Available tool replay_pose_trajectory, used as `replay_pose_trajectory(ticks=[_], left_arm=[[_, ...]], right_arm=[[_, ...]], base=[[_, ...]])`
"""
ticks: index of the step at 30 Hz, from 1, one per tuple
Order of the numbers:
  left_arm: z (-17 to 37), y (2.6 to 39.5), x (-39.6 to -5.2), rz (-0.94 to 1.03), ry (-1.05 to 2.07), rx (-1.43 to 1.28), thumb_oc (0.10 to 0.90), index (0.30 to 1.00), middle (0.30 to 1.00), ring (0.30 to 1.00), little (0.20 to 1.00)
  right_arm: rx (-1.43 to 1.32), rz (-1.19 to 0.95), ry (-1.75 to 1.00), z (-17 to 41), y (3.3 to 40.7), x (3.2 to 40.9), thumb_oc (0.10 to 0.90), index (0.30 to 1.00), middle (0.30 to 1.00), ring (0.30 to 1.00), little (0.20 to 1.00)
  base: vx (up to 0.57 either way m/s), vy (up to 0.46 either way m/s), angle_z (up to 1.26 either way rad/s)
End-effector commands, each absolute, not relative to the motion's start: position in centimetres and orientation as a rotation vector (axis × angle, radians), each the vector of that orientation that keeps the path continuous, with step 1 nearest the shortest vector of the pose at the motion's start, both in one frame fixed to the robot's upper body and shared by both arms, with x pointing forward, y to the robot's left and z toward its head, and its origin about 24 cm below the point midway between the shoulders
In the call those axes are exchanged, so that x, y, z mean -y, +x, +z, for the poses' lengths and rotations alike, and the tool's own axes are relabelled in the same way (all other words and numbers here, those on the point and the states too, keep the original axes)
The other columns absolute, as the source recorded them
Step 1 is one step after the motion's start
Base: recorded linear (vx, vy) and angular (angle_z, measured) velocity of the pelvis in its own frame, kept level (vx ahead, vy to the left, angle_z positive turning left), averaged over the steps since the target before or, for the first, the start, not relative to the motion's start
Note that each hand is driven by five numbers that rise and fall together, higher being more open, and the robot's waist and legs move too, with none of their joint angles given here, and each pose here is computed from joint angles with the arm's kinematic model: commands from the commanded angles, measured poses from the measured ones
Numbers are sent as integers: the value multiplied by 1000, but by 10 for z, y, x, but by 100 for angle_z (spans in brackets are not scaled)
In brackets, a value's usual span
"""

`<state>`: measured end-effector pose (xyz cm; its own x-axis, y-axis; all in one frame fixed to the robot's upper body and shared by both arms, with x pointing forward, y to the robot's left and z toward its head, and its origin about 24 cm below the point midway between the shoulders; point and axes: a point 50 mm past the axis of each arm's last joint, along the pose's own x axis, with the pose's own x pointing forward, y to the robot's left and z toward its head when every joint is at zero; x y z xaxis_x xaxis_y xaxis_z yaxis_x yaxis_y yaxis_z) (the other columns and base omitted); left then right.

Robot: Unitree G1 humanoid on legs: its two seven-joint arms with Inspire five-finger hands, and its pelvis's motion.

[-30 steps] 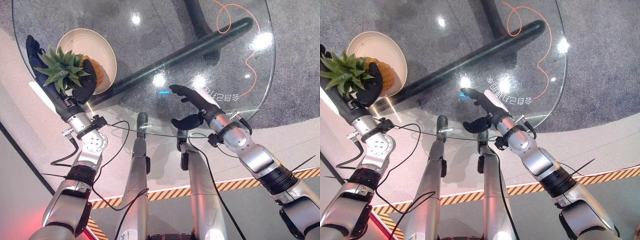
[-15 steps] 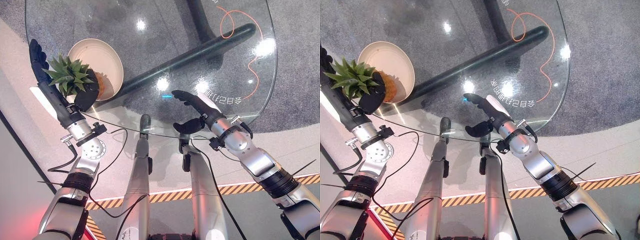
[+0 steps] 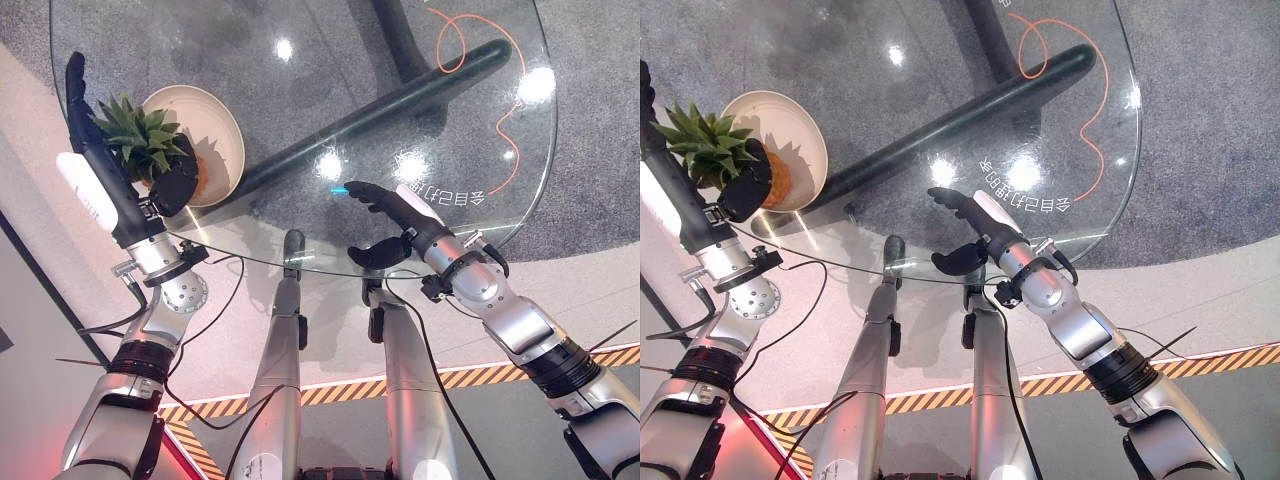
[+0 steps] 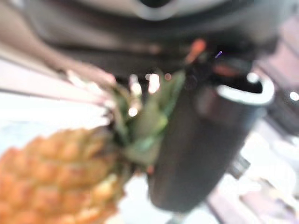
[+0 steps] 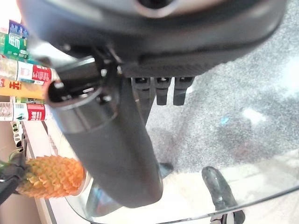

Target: Pick up the fruit to the plate

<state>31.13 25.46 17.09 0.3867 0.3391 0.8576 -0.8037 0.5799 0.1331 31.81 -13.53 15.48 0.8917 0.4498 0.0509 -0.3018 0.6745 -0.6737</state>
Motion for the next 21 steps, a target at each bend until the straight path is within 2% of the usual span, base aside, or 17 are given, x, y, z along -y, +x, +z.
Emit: replay_pose_trajectory(ticks=[1, 21], left_arm=[[204, 304, -256, 864, 595, 1090, 800, 900, 900, 900, 900], [212, 295, -265, 900, 838, 1135, 800, 900, 900, 900, 900]], right_arm=[[267, 472, -711, 162, 303, 137, 800, 900, 900, 900, 900], [267, 480, -711, 161, 295, 140, 800, 900, 900, 900, 900]], base=[[2, 17, -5], [1, 2, -1]])
